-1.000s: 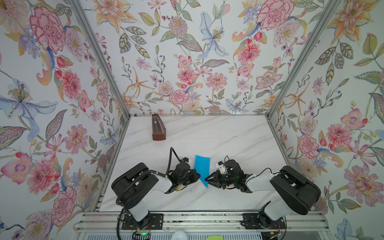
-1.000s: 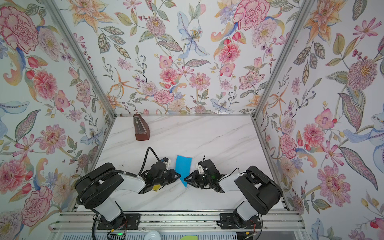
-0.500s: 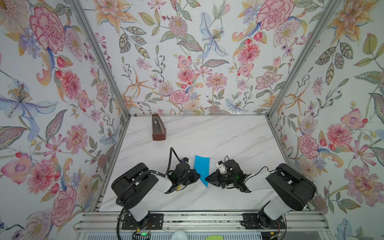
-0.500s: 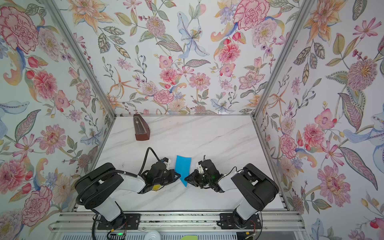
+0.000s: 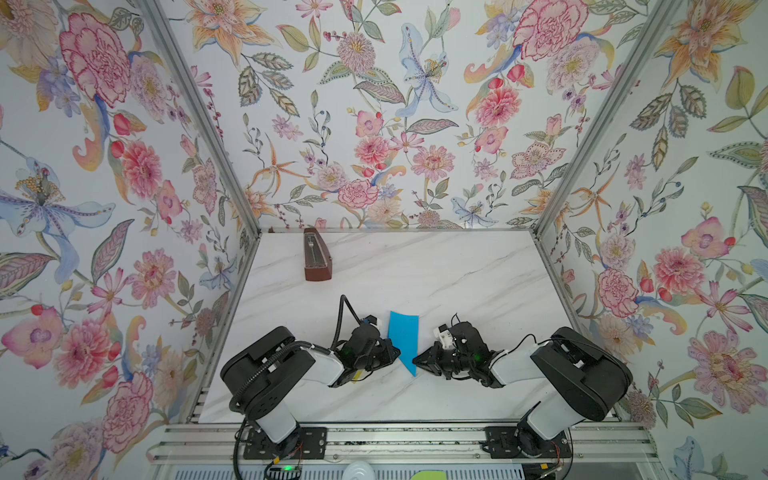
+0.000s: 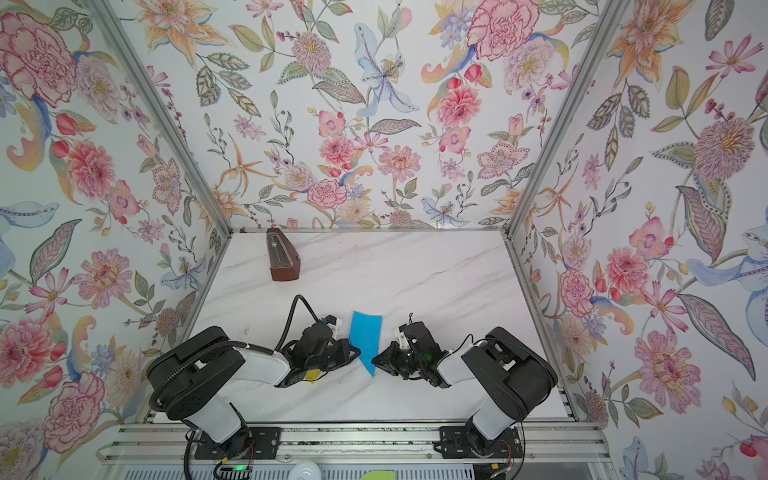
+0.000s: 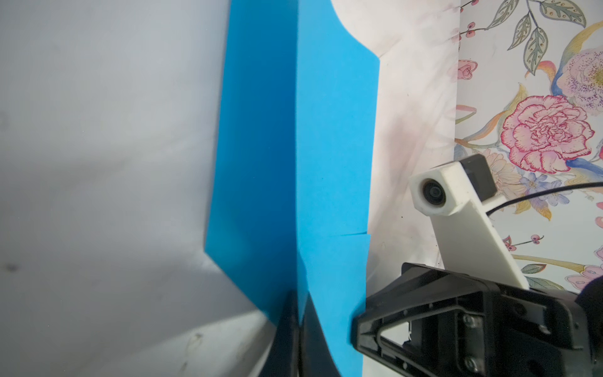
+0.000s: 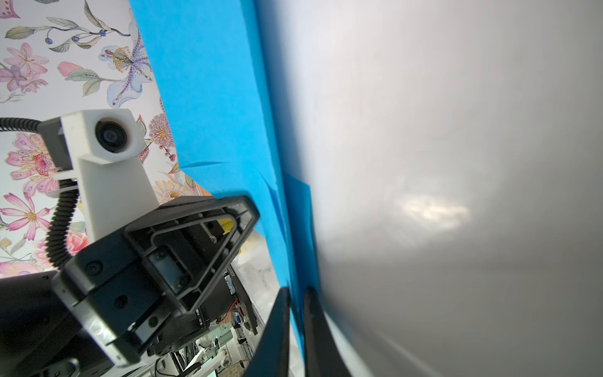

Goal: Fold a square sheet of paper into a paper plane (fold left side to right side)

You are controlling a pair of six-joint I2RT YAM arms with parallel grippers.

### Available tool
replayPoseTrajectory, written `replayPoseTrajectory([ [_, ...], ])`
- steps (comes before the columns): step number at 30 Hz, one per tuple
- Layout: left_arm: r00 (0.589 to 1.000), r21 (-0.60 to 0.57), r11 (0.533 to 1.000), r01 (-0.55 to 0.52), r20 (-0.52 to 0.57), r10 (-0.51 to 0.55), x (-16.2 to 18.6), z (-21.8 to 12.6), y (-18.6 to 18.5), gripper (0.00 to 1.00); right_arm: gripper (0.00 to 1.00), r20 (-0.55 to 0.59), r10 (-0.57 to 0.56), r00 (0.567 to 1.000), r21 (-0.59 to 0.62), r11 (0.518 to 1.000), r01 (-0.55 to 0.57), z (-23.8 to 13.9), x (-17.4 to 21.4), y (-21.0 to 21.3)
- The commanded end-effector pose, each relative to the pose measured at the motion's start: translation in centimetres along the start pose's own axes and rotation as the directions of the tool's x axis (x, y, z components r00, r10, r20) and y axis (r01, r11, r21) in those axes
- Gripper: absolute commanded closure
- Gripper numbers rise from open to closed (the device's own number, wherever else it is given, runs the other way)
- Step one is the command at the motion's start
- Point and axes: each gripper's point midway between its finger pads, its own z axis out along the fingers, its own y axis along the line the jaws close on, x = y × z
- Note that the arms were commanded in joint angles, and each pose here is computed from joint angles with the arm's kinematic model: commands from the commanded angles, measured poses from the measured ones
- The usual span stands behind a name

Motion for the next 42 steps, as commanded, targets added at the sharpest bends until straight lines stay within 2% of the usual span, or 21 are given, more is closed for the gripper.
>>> replayPoseTrajectory([
  [1,1.000,-0.093,0.996,0.011,-0.019,-0.013,0.6,-0.2,2.4,0.95,0.95,0.007,0.000,1.000,0.008,1.000,0.000,0.1,-0.2,-0.5],
  [4,1.000,-0.094,0.996,0.004,-0.010,-0.005,0.3,-0.4,2.1,0.91,1.00,0.005,-0.001,1.000,0.012,1.000,0.001,0.1,-0.2,-0.7],
  [8,0.999,-0.123,0.992,-0.032,-0.002,0.032,-0.3,-0.9,1.7,0.87,1.00,-0.001,0.001,1.000,0.028,1.000,-0.001,0.2,-0.1,-1.1],
  [14,0.996,-0.174,0.981,-0.084,-0.007,0.084,-0.9,-1.3,1.5,0.88,1.00,-0.017,0.008,1.000,0.039,0.999,-0.007,0.4,0.1,-1.5],
  [21,0.994,-0.152,0.982,-0.107,-0.005,0.108,-1.4,-1.1,0.5,0.92,1.00,-0.030,0.008,1.000,0.041,0.999,-0.007,0.6,0.3,-1.6],
  [24,0.993,-0.149,0.982,-0.113,-0.001,0.114,-1.7,-1.1,0.1,0.84,1.00,-0.035,0.010,0.999,0.043,0.999,-0.008,0.8,0.3,-1.7],
  [29,0.993,-0.147,0.982,-0.116,0.007,0.119,-2.0,-1.0,-0.2,0.82,1.00,-0.035,0.011,0.999,0.045,0.999,-0.010,0.8,0.3,-1.8],
  [42,0.989,-0.174,0.974,-0.146,-0.019,0.145,-2.1,-1.1,-0.5,1.00,1.00,-0.049,0.012,0.999,0.076,0.997,-0.008,0.9,0.5,-2.6],
])
